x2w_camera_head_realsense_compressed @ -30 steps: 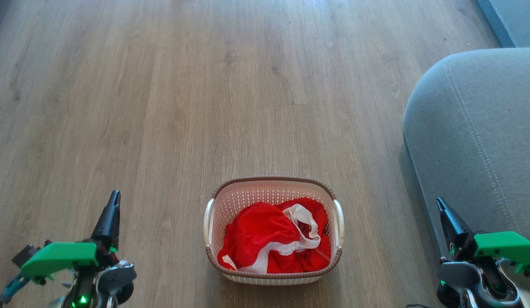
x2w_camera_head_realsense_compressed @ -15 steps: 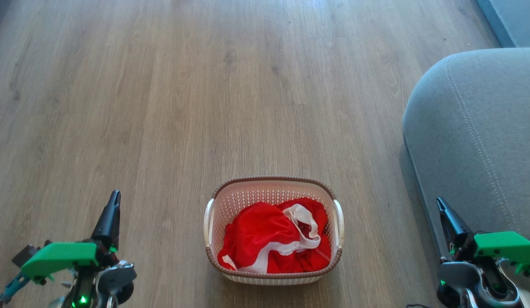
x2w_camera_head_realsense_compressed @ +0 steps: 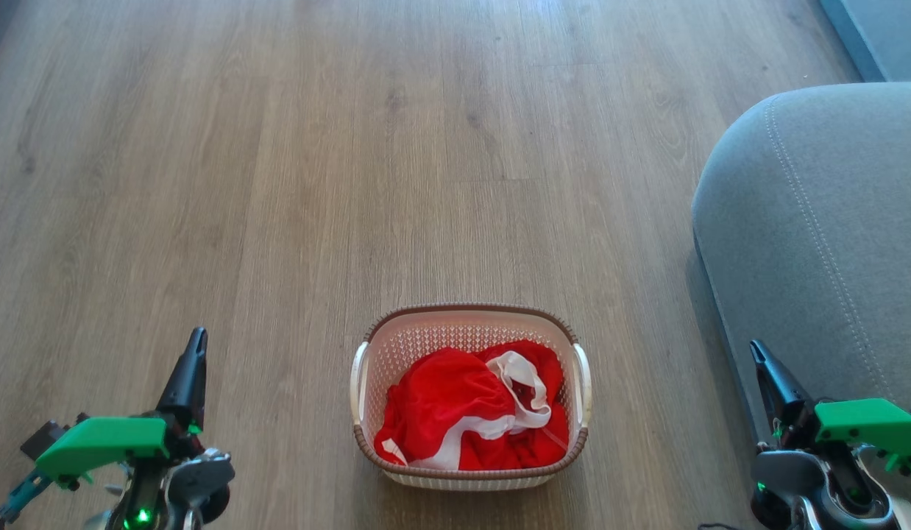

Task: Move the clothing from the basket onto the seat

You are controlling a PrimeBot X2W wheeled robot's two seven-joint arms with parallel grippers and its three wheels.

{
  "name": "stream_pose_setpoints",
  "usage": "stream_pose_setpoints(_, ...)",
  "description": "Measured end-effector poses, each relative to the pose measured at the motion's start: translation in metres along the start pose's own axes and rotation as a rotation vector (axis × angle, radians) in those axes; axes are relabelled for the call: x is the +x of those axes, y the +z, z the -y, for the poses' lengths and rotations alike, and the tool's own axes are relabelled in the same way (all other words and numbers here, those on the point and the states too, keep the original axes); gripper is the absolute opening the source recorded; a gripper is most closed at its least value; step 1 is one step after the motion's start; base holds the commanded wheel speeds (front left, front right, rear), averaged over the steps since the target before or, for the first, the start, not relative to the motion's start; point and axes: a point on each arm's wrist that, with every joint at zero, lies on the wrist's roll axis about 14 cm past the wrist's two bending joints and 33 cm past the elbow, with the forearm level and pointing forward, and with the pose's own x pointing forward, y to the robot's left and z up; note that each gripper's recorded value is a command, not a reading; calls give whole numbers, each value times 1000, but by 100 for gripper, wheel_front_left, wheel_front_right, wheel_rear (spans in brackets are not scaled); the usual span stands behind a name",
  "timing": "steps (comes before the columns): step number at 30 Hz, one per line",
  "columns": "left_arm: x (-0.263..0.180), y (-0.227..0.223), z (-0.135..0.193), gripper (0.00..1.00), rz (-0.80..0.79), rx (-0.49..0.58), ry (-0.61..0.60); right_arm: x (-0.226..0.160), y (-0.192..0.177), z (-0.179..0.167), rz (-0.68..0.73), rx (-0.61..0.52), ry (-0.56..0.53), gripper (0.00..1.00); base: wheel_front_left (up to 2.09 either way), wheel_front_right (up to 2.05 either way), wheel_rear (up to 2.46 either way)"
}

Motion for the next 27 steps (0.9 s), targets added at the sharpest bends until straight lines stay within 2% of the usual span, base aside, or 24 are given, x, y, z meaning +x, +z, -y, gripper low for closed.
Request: stream_pose_setpoints(27, 0, 0, 0, 0, 0, 0, 0, 0, 0, 0, 0, 0, 0, 0, 0, 0, 0)
